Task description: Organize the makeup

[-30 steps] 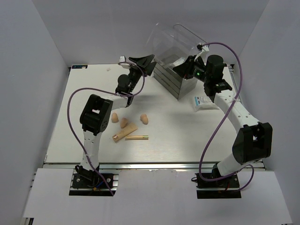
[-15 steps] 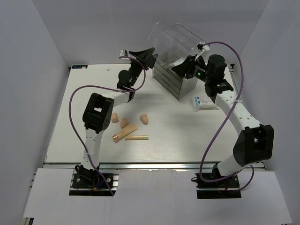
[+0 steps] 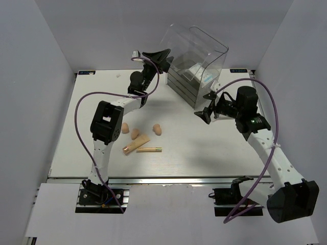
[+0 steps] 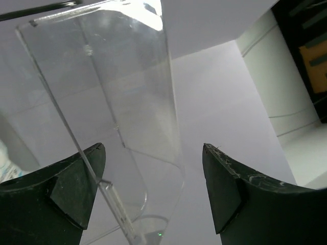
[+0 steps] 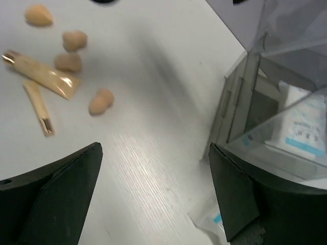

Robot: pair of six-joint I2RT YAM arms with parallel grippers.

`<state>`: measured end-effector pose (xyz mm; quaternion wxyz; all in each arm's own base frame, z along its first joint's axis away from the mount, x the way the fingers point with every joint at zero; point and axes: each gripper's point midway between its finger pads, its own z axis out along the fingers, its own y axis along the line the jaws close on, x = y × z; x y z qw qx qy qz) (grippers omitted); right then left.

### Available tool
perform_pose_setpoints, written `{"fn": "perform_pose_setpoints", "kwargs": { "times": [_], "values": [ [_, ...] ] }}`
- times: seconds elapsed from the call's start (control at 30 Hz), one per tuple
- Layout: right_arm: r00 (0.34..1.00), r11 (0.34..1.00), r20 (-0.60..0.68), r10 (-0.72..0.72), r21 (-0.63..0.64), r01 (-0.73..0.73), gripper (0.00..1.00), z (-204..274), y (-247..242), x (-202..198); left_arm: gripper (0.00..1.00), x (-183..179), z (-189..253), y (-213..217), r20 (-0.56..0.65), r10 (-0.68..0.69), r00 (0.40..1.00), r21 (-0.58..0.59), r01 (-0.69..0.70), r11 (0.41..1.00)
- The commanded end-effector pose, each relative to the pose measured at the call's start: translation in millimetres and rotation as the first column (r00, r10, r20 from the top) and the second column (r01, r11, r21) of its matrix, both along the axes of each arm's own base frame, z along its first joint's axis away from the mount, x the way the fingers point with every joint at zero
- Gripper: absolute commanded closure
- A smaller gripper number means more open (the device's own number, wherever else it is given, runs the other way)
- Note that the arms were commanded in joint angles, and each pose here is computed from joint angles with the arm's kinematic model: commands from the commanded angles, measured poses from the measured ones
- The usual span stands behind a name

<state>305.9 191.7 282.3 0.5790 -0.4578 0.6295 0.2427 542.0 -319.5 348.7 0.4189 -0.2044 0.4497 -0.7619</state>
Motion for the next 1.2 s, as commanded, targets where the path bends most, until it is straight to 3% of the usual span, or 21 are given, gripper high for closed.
{"fn": "perform_pose_setpoints", "kwargs": {
  "times": [0.0,0.1,0.13,0.23,0.33,0.43,0.57,0.7,0.8,0.9,1.0,1.03,1.13,1.17],
  "values": [
    [0.994,0.981,0.065,-0.084,-0.168,0.094,0.11,-37.2,-43.3,24.8,0.13,-20.5,71.0,8.6,0.063,-0.019,0.998,-0.007,0.02,1.0],
    [0.99,0.953,0.099,-0.097,-0.277,0.121,0.11,-64.7,-78.9,43.9,0.11,-18.2,75.4,11.8,0.036,-0.019,0.999,0.001,0.019,1.0],
    [0.986,0.917,0.164,-0.035,-0.387,0.097,0.12,-80.3,-90.2,53.3,0.11,-19.0,79.5,13.5,0.034,-0.018,0.999,-0.002,0.018,1.0],
    [0.985,0.835,0.174,0.016,-0.544,0.083,0.11,-109.4,-122.2,75.1,0.11,-16.7,82.4,15.5,0.019,-0.016,1.0,0.0,0.016,1.0],
    [0.996,0.756,0.068,0.059,-0.655,0.0,0.11,-151.3,-148.2,87.0,0.11,-14.5,88.2,16.6,0.015,-0.015,1.0,-0.003,0.015,1.0],
    [0.994,0.702,-0.014,0.104,-0.707,-0.083,0.12,-176.9,-157.1,100.1,0.11,-12.7,97.2,15.4,0.021,-0.016,1.0,-0.011,0.017,1.0],
    [0.987,0.659,0.035,0.159,-0.748,-0.08,0.12,-181.4,-157.4,125.3,0.11,-10.4,108.6,15.9,0.028,-0.017,0.999,-0.004,0.017,1.0],
    [0.983,0.605,-0.002,0.184,-0.788,-0.115,0.15,-209.0,-164.2,136.7,0.11,-10.4,114.2,18.0,0.029,-0.017,0.999,-0.019,0.017,1.0],
    [0.983,0.584,-0.024,0.182,-0.801,-0.128,0.22,-221.2,-167.6,141.7,0.11,-9.5,113.1,18.2,0.015,-0.024,1.0,-0.031,0.024,0.999],
    [0.986,0.599,-0.017,0.166,-0.793,-0.115,0.35,-219.8,-166.7,144.7,0.11,-8.4,118.2,21.1,0.014,-0.017,1.0,-0.039,0.017,0.999],
    [0.984,0.603,-0.062,0.17,-0.783,-0.153,0.59,-225.0,-166.0,134.6,0.11,-8.9,125.3,21.4,0.024,-0.015,1.0,-0.049,0.016,0.999],
    [0.983,0.603,-0.077,0.165,-0.781,-0.162,0.77,-228.2,-166.4,131.3,0.11,-6.4,123.8,22.0,0.02,-0.013,1.0,-0.054,0.014,0.998],
    [0.981,0.615,-0.114,0.156,-0.766,-0.187,0.98,-235.1,-165.4,120.0,0.11,-4.6,125.5,21.4,0.018,-0.021,1.0,-0.066,0.023,0.998],
    [0.981,0.623,-0.116,0.157,-0.759,-0.189,1.0,-233.7,-163.7,117.2,0.11,-4.3,126.1,21.3,0.017,-0.022,1.0,-0.067,0.023,0.997]
  ]
}}
